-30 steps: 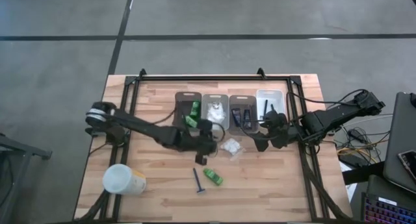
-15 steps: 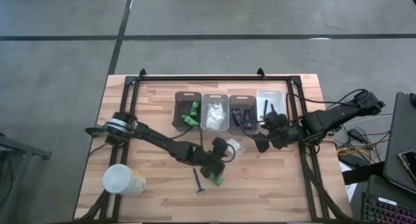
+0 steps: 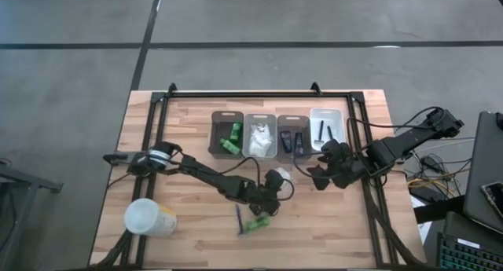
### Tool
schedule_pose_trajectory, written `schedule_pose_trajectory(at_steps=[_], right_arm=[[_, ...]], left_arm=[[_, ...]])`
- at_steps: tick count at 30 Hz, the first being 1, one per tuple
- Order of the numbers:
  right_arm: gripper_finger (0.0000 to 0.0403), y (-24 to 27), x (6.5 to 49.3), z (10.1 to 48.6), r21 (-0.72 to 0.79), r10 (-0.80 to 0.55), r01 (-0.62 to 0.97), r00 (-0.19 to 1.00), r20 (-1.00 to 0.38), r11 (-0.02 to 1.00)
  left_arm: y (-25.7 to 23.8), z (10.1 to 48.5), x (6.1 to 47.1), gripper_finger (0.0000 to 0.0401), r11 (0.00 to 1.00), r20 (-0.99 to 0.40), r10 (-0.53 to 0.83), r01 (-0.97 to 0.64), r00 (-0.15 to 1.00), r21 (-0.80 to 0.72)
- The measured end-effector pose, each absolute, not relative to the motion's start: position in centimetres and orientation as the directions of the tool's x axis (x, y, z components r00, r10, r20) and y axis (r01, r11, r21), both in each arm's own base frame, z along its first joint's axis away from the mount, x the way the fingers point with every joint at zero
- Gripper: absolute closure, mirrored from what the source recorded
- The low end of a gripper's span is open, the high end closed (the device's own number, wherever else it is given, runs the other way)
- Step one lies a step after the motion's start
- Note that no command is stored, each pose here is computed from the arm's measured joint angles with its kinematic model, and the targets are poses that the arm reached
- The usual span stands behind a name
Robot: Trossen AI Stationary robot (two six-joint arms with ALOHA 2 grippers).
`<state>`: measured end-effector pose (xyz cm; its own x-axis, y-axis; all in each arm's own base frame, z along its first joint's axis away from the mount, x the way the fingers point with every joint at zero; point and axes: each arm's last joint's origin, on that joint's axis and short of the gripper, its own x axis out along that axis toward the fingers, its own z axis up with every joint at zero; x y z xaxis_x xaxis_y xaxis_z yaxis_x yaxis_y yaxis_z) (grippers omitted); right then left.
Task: Pick & Place Travel size toiletries
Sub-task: Put the white cotton pack into the gray bin
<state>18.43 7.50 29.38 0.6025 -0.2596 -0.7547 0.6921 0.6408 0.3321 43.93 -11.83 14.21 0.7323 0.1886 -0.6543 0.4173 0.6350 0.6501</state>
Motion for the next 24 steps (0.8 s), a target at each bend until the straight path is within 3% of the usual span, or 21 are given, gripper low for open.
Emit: schedule_pose_trajectory(at_steps=[7,24], right_arm=[[0.0118,7.4,18.4,29.3,0.321,-0.27,0.697,0.597,-0.756,0.642],[0.0154,7.3,18.3,29.3,0.307,-0.292,0.704,0.593,-0.75,0.64]], left_arm=[[-11.5,14.0,43.8,0.0245,0.637,-0.663,0.188,0.424,0.724,0.644],[-8.4,14.0,45.2,0.0245,0.674,-0.575,0.303,0.256,0.76,0.693]])
